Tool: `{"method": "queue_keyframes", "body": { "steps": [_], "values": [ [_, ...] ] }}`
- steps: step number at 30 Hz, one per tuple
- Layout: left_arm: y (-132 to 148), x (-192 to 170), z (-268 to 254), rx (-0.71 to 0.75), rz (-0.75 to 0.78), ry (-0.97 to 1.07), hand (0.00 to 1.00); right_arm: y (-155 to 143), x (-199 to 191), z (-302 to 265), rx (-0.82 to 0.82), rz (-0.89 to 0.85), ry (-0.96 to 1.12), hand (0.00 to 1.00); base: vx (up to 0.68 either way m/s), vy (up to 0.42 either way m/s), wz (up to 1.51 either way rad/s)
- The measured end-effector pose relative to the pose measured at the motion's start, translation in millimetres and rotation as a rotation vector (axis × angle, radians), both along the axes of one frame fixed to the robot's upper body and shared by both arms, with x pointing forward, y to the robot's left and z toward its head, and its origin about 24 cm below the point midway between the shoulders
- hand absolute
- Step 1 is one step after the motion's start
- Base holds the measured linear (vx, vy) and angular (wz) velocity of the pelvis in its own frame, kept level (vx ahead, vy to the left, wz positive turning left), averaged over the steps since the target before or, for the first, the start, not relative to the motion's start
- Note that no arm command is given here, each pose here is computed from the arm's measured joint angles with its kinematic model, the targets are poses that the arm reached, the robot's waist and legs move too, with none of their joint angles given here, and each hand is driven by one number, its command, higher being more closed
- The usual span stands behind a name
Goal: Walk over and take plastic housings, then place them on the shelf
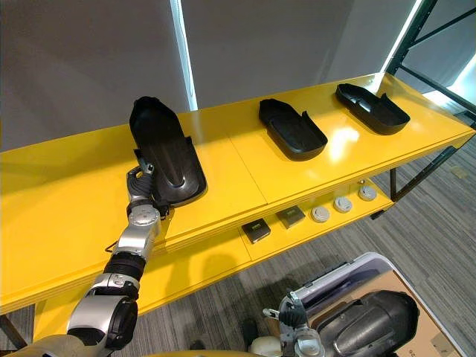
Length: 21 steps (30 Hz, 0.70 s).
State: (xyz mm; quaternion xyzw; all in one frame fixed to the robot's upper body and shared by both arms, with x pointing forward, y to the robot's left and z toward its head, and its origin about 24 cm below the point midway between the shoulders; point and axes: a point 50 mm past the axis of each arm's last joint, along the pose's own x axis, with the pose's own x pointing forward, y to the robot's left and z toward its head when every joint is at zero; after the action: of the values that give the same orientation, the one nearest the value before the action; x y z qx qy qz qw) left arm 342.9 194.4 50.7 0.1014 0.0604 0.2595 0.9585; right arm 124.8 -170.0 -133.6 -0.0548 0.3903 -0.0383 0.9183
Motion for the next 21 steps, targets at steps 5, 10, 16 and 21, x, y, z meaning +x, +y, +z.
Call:
{"method": "queue_keyframes", "body": {
  "steps": [5,10,16,21],
  "values": [
    [0.5,0.1,0.1,-0.013,0.009,-0.002,0.00,0.0,-0.1,-0.1,0.000,0.000,0.001,0.00,0.00,0.000,0.00],
    [1.0,1.9,3.9,-0.022,0.028,-0.018,0.00,0.2,1.1,-0.2,0.000,0.000,0.002,0.00,0.00,0.000,0.00],
    [0.3,3.5,6.2,-0.032,0.024,-0.025,0.00,0.2,2.0,-0.8,0.000,0.001,0.008,0.00,0.00,0.000,0.00],
    [0.5,4.1,6.7,-0.008,-0.001,-0.020,0.00,0.3,2.1,-1.5,0.001,0.002,0.012,0.00,0.00,0.000,0.06]
  ]
}}
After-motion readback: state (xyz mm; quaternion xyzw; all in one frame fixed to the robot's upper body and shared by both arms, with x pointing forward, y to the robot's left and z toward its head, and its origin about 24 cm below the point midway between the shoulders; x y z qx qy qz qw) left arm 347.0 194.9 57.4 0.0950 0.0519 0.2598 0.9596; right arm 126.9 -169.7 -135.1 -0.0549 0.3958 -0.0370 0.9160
